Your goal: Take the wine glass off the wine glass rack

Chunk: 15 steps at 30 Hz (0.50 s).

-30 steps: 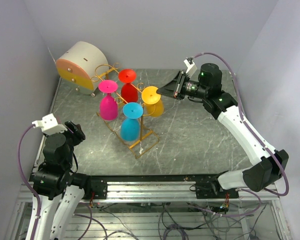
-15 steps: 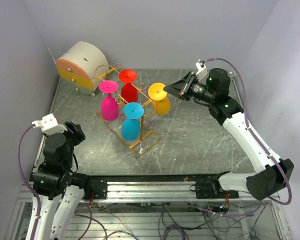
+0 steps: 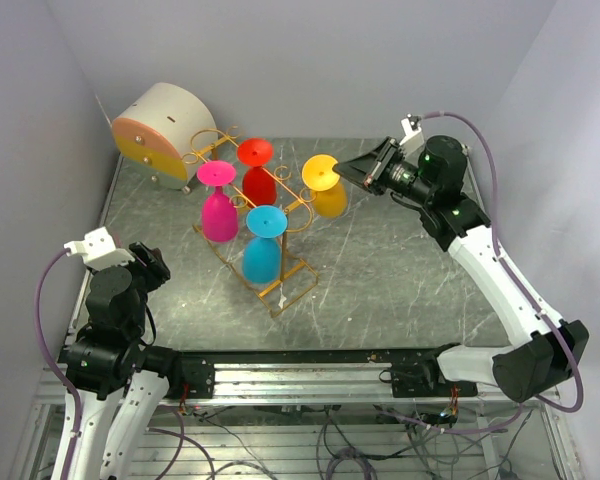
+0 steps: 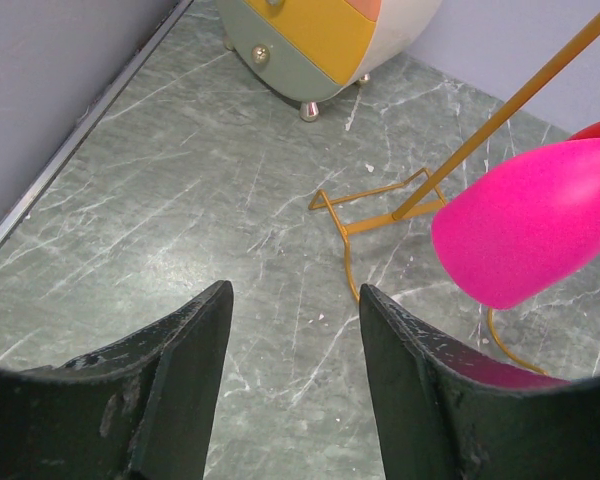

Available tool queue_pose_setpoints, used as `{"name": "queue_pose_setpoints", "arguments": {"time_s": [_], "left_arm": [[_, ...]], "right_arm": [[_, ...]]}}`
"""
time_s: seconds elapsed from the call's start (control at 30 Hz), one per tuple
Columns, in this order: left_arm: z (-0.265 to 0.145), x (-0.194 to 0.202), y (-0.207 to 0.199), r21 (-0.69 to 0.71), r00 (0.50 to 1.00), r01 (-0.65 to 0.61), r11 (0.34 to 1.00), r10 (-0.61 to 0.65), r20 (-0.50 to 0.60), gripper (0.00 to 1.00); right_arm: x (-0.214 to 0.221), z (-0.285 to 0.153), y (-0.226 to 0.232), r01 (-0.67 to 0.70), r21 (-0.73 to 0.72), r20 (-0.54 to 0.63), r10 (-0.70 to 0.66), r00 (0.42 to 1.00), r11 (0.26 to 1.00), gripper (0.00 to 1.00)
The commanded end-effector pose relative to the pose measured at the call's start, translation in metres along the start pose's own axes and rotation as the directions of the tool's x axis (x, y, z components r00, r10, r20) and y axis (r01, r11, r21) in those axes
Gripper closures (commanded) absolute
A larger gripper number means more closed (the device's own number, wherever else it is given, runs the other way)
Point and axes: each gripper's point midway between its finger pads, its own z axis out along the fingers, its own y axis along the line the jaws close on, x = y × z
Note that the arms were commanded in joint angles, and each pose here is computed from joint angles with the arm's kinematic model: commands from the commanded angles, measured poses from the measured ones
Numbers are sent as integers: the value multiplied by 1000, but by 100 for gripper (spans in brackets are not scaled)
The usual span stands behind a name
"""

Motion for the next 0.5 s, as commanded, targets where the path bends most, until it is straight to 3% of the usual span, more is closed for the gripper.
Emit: {"name": "queue_pose_setpoints", "arguments": {"time_s": [0.0,0.17,0.23,0.3,0.37,0.47], "left_arm": [[-3,-9,-2,9,1000,8,1000,-8,24,35],[-14,-32,-26,124,997,49,991,-56,52,31],[-24,-45,-53,252,994,86,964,-98,37,30],[-36,-59,-85,391,990,133,911,-140,-9,28],[-48,-75,-117,509,982,188,840,-179,-67,15],[-63,-95,-160,635,957,289,717,-215,-192,14]], "right_arm": [[-35,-20,41,209,-45,144,-200,969,977,100],[-59,-51,67,481,33,236,-474,848,876,100],[-57,-61,69,600,65,185,-601,777,797,100],[-50,-68,69,677,78,133,-680,721,732,100],[-36,-77,69,740,70,104,-742,662,669,100],[-6,-89,83,811,12,114,-807,580,585,100]]}}
